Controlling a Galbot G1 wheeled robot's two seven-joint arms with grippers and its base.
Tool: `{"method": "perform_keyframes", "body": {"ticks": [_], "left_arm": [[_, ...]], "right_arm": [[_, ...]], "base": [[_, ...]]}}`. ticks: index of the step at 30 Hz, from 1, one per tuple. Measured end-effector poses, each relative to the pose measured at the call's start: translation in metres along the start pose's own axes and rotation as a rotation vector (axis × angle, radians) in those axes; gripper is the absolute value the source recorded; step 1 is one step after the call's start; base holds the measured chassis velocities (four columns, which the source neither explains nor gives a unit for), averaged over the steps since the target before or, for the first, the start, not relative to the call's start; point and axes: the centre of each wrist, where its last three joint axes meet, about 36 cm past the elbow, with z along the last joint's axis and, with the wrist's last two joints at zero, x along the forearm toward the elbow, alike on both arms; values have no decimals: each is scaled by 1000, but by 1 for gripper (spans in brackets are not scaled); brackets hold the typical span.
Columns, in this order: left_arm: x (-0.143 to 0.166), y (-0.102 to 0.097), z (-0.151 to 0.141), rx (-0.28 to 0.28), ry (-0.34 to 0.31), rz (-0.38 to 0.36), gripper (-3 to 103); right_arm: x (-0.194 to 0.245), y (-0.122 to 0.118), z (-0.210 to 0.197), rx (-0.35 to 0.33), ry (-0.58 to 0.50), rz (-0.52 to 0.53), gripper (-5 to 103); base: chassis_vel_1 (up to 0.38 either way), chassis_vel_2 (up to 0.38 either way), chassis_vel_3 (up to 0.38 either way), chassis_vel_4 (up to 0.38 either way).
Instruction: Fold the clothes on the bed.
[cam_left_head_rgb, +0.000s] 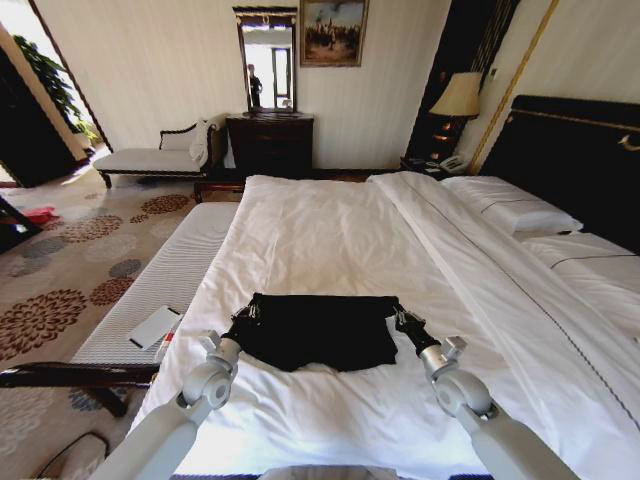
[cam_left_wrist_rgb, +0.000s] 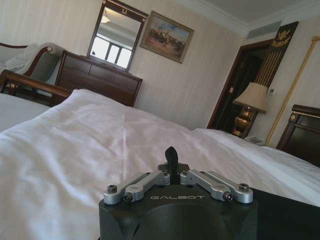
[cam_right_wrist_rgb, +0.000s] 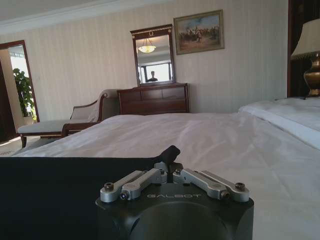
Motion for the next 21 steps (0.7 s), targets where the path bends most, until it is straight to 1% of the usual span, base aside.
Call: {"method": "perform_keyframes", "body": {"ticks": [1, 3, 4, 6, 9, 10, 12, 14, 15, 17, 21], "left_arm": [[0, -1, -1, -1, -6, 3, 3], [-1, -1, -4, -4, -18, 7, 3], [-3, 0, -6, -8, -27, 8, 3], [-7, 2, -8, -13, -38, 5, 3], [-25, 13, -15, -32, -70, -20, 3], [-25, 13, -15, -32, -70, -20, 3], [-39, 19, -16, -41, -80, -35, 3], [-45, 20, -18, -44, -86, -38, 3], [-50, 20, -20, -44, -95, -39, 3], [-53, 19, -21, -41, -97, -37, 3], [-49, 17, -13, -44, -79, -31, 3]], "right_arm": [[0, 2, 0, 1, -12, -1, -3], [-1, 5, 1, -3, -29, 3, 6], [-2, 5, 0, -5, -35, 6, 8], [-3, 6, 0, -5, -42, 8, 8], [-12, 2, -1, -4, -53, 19, 19], [-12, 2, -1, -4, -53, 19, 19], [-21, -1, -3, -5, -62, 25, 25], [-24, -1, -5, -6, -68, 26, 25], [-26, -1, -7, -9, -72, 27, 30], [-24, 0, -6, -11, -68, 22, 36], [-15, 5, 0, -10, -47, 13, 37]], "base": [[0, 0, 0, 0], [0, 0, 0, 0], [0, 0, 0, 0], [0, 0, 0, 0], [0, 0, 0, 0], [0, 0, 0, 0], [0, 0, 0, 0], [0, 0, 0, 0], [0, 0, 0, 0], [0, 0, 0, 0], [0, 0, 0, 0]]}}
